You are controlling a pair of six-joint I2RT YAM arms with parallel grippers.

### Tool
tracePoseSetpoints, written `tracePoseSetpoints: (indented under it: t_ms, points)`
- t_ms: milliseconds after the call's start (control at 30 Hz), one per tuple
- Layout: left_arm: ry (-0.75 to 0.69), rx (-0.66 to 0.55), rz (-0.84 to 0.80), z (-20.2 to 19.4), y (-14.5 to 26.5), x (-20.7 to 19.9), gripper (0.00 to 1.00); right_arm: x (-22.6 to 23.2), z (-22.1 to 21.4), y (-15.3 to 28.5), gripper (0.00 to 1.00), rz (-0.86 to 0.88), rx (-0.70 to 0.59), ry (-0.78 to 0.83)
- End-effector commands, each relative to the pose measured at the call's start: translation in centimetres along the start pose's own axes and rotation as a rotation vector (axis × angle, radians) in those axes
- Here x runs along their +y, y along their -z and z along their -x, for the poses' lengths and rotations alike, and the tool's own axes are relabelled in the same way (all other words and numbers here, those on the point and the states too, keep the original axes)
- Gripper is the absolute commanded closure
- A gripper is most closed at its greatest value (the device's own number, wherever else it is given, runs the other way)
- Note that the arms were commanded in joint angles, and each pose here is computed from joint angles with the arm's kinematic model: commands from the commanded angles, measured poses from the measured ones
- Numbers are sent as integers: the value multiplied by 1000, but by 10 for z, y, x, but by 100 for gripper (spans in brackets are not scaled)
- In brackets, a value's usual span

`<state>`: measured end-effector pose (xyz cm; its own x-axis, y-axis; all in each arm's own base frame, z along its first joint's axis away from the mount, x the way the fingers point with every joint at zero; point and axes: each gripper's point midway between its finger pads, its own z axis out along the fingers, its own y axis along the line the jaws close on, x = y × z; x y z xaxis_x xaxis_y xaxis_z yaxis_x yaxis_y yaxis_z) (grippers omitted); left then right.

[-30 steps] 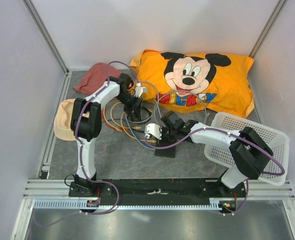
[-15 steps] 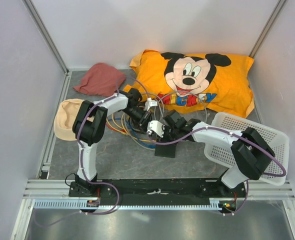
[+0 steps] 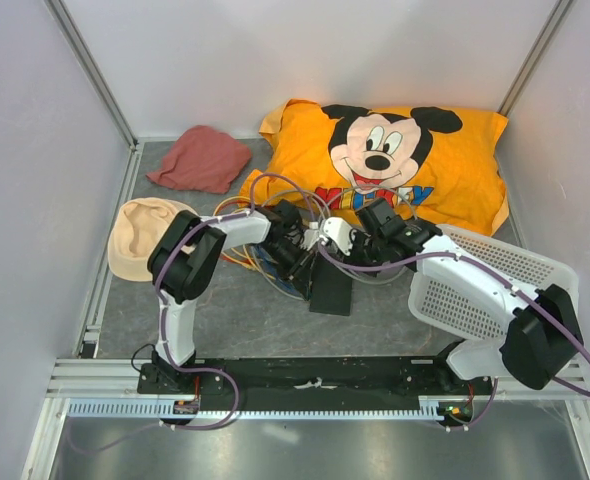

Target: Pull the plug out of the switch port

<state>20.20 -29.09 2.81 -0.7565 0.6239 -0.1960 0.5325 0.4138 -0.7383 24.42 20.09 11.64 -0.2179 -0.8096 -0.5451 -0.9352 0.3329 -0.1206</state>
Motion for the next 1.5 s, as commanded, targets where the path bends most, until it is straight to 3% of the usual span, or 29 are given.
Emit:
tracePoseSetpoints:
  t_ms: [0, 233, 500, 600, 633, 667, 733, 867, 1000, 1100, 1133, 1233, 1300, 1333, 1467]
  points:
    - [-180, -58, 37, 28, -13, -22, 82, 4, 0, 3, 93, 15, 15, -59]
    - [-201, -2, 23, 27, -33, -36, 83, -13, 5, 16, 92, -70, -16, -96]
    - [-280, -69, 40, 15, 24, -60, 73, 12, -3, 10, 87, 58, -20, -91]
    - [-284, -102, 49, 22, 41, -59, 71, 4, -6, 1, 61, 9, -7, -158]
    - [-280, -110, 45, 24, 44, -58, 71, -1, -5, 0, 49, -22, -14, -175]
    - [-264, -110, 38, 25, 47, -56, 71, -13, -1, 0, 43, -89, -36, -199]
    - [-228, -149, 27, 35, 58, -52, 71, -21, 1, -1, 32, -129, -51, -206]
    - [-178, -203, 11, 48, 74, -45, 71, -34, -7, -21, 20, -161, 5, -210]
    - [-171, -266, 37, 58, 96, -37, 71, -28, -18, -45, 5, -94, 60, -175]
    - [-150, -296, 55, 60, 108, -29, 71, -40, -21, -57, 18, -129, 97, -177]
    - [-150, -308, 58, 61, 112, -29, 71, -47, -17, -56, 30, -156, 94, -170]
    - [-148, -333, 75, 59, 121, -26, 71, -58, 16, -46, 48, -193, 42, -88]
    - [-138, -342, 85, 56, 125, -21, 71, -57, 34, -37, 57, -179, 28, 42]
    - [-139, -348, 91, 55, 127, -21, 71, -46, 43, -36, 68, -148, 23, 120]
    - [-117, -370, 104, 53, 133, -10, 71, 5, 48, -23, 85, 96, 35, 457]
